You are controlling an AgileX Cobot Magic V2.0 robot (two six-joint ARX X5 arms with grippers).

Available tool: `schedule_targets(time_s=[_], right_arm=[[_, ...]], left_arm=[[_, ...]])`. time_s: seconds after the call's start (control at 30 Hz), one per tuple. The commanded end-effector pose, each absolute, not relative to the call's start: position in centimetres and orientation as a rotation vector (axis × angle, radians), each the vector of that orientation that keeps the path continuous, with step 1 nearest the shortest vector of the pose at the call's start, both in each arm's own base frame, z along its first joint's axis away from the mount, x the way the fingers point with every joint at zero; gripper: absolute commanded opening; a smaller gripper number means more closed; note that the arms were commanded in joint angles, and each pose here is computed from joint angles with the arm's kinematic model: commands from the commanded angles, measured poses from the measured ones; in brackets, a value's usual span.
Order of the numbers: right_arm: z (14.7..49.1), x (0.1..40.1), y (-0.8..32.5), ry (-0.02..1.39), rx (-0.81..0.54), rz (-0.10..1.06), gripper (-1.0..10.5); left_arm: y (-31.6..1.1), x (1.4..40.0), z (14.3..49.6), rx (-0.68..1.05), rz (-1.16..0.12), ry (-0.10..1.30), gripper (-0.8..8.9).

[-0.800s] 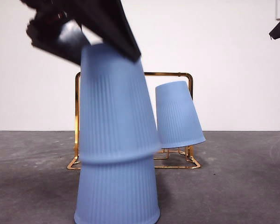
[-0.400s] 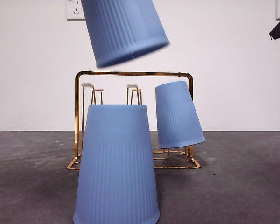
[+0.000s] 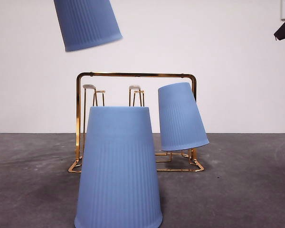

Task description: Pick the top cup and place it on cupholder, pick up the mid cup and place it on cupholder, last pick the bottom cup and place it on cupholder.

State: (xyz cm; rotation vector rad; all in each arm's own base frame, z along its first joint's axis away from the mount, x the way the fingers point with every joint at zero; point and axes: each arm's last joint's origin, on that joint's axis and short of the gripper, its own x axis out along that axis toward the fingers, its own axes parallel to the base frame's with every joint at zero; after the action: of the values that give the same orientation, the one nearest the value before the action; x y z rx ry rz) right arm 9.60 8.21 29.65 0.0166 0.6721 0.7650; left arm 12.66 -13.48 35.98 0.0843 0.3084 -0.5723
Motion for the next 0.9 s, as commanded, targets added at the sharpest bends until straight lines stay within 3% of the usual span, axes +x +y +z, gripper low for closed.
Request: schedule_targets(time_s=[0.03, 0.27, 0.9], right_arm=[[29.8, 9.7, 8.4, 0.660, 0.008, 0.777, 4.9], [29.8, 9.7, 8.4, 0.660, 0.007, 0.777, 4.9], [29.8, 9.7, 8.4, 0.660, 0.007, 0.777, 4.9]], left_arm=[[-13.2, 13.1, 37.1, 0.047, -0.540, 0.258, 2.09], [-12.8, 15.3, 36.3, 0.051, -0.461, 0.298, 2.09], [-14.9, 22.2, 30.7, 0.092, -0.462, 0.535, 2.14]])
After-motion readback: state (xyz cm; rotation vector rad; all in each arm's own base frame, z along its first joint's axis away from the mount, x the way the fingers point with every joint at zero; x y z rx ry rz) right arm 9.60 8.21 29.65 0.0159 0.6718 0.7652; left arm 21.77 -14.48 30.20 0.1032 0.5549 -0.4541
